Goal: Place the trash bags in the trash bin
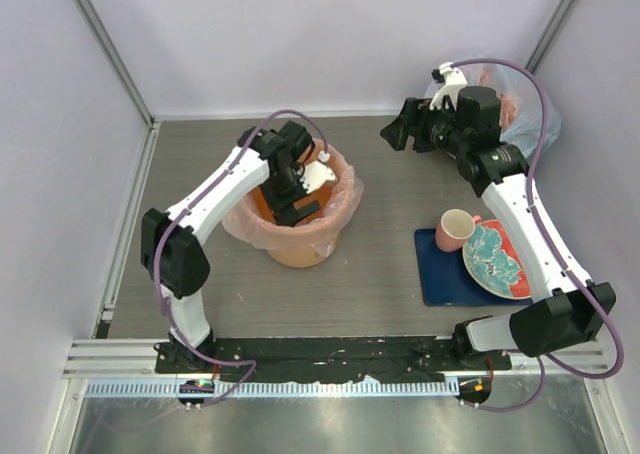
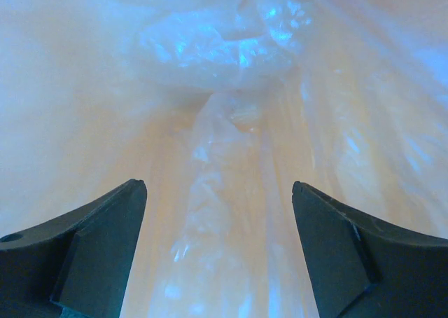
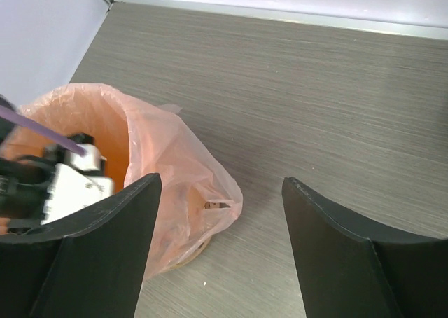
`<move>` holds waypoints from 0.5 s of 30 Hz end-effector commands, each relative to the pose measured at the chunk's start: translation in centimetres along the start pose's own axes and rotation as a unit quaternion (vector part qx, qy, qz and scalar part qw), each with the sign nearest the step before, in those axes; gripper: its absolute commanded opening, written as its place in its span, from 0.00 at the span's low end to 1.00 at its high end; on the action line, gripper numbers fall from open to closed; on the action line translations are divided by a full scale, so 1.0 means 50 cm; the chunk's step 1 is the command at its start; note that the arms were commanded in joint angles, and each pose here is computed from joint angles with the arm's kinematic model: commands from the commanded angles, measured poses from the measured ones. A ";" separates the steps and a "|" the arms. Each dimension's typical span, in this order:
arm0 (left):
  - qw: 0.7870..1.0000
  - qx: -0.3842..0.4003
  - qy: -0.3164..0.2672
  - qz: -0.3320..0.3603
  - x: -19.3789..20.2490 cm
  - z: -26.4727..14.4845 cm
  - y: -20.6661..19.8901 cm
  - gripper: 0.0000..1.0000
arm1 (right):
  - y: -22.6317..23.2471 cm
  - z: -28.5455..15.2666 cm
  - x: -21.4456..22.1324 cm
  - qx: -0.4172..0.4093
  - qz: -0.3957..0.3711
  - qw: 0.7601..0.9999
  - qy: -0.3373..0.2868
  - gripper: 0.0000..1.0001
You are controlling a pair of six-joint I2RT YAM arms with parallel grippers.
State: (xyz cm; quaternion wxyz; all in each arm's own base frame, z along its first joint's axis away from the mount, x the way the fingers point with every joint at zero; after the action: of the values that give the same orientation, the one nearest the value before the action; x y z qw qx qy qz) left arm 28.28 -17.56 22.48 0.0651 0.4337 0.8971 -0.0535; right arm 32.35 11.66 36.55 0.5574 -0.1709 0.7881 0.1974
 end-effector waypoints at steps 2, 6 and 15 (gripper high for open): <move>0.995 0.018 -0.095 0.004 -0.003 -0.145 -0.024 0.92 | 0.014 0.012 -0.035 -0.035 -0.034 0.999 -0.011 0.78; 0.977 0.044 -0.206 -0.024 -0.010 -0.248 -0.028 0.95 | 0.048 0.033 -0.054 -0.065 -0.090 0.994 -0.004 0.79; 0.794 0.028 -0.571 -0.207 0.074 -0.500 0.046 1.00 | 0.249 0.129 -0.019 -0.150 -0.261 0.946 0.124 0.79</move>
State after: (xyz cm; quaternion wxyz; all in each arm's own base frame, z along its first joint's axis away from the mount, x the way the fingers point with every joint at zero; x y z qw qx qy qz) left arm 28.72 -10.61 40.14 0.4042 0.2021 0.8562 -0.2505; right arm 33.77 22.11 37.85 0.5039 -0.3774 0.7545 0.1853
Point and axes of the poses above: each gripper's point midway between its finger pads, its own z axis out along the fingers, its own y axis along the line the jaws close on, x = y × z, the point moved 8 cm from there along -z, back along the fingers, and after that the axes turned 13 degrees about -z, right-handed, at the moved point
